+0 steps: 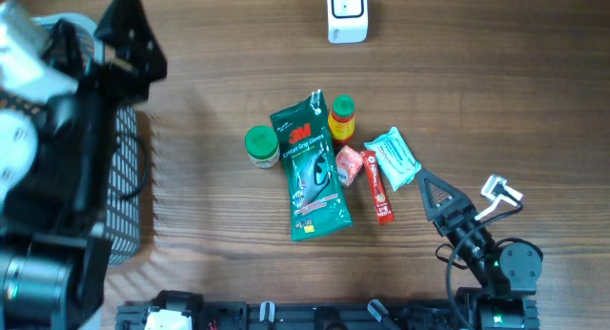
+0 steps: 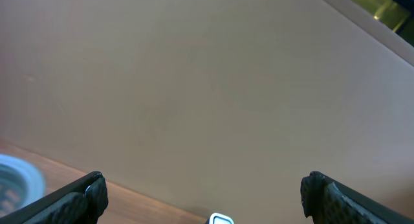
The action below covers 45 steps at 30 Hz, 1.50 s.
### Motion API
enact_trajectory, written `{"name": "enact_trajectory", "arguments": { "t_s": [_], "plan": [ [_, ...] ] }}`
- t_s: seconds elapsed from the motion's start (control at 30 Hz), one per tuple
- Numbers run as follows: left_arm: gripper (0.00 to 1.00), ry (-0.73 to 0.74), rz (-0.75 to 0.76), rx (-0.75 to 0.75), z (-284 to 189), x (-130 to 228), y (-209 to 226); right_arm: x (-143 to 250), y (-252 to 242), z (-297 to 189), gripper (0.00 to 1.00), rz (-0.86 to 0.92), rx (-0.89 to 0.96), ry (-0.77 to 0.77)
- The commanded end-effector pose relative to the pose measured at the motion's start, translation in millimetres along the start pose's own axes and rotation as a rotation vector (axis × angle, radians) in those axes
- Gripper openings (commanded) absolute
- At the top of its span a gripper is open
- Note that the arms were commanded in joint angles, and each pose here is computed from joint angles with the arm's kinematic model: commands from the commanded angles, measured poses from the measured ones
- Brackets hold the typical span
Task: Scan the item barcode
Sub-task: 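Retract the left arm to rest and move the right arm forward, then reach the right gripper over the items and grasp the green-lidded jar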
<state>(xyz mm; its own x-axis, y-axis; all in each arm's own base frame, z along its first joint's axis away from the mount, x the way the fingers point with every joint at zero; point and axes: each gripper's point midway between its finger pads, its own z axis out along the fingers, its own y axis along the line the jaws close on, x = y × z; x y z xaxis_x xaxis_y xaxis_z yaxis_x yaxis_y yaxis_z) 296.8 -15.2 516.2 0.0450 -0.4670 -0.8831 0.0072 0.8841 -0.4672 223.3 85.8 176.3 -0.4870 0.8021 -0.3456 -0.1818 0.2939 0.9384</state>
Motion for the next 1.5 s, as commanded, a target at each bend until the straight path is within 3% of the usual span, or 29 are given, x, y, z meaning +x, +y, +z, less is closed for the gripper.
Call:
{"name": "enact_trajectory", "arguments": {
  "t_s": [0.0, 0.07, 0.27, 0.43, 0.67, 0.9, 1.1, 1.2, 1.3, 1.4, 1.47],
  "plan": [
    [1.00, -0.038, 0.061, 0.025, -26, -15, -4, 10, 5, 0, 1.00, 0.212, -0.021, 0.059],
    [1.00, -0.075, 0.052, 0.043, -44, -26, -6, 17, 7, -1, 1.00, 0.121, -0.034, 0.099],
    [1.00, -0.238, -0.015, 0.160, -129, -66, -19, 29, 12, -3, 0.99, 0.103, -0.057, 0.171],
    [1.00, -0.405, -0.035, 0.242, -195, -98, -23, 29, 16, -8, 0.99, 0.016, 0.032, 0.192],
    [1.00, -0.434, -0.004, 0.247, -214, -97, -20, -17, 76, -11, 1.00, -0.177, 0.271, 0.188],
    [1.00, -0.441, -0.010, 0.251, -214, -84, -13, -50, 88, -17, 1.00, -0.078, 0.666, 0.266],
    [1.00, -0.528, -0.053, 0.303, -248, -57, 7, -21, 114, -9, 0.99, -0.001, 0.769, 0.424],
    [1.00, -0.542, -0.063, 0.272, -251, -40, 23, 16, 152, 15, 1.00, 0.101, 0.669, 0.524],
    [1.00, -0.564, -0.077, 0.241, -253, -32, 35, 35, 188, 39, 1.00, 0.078, 0.489, 0.587],
    [1.00, -0.581, -0.086, 0.245, -261, -29, 40, 42, 199, 66, 1.00, 0.014, 0.425, 0.572],
    [1.00, -0.590, -0.095, 0.221, -261, -29, 45, 69, 185, 92, 0.99, -0.023, 0.469, 0.613]
  ]
}}
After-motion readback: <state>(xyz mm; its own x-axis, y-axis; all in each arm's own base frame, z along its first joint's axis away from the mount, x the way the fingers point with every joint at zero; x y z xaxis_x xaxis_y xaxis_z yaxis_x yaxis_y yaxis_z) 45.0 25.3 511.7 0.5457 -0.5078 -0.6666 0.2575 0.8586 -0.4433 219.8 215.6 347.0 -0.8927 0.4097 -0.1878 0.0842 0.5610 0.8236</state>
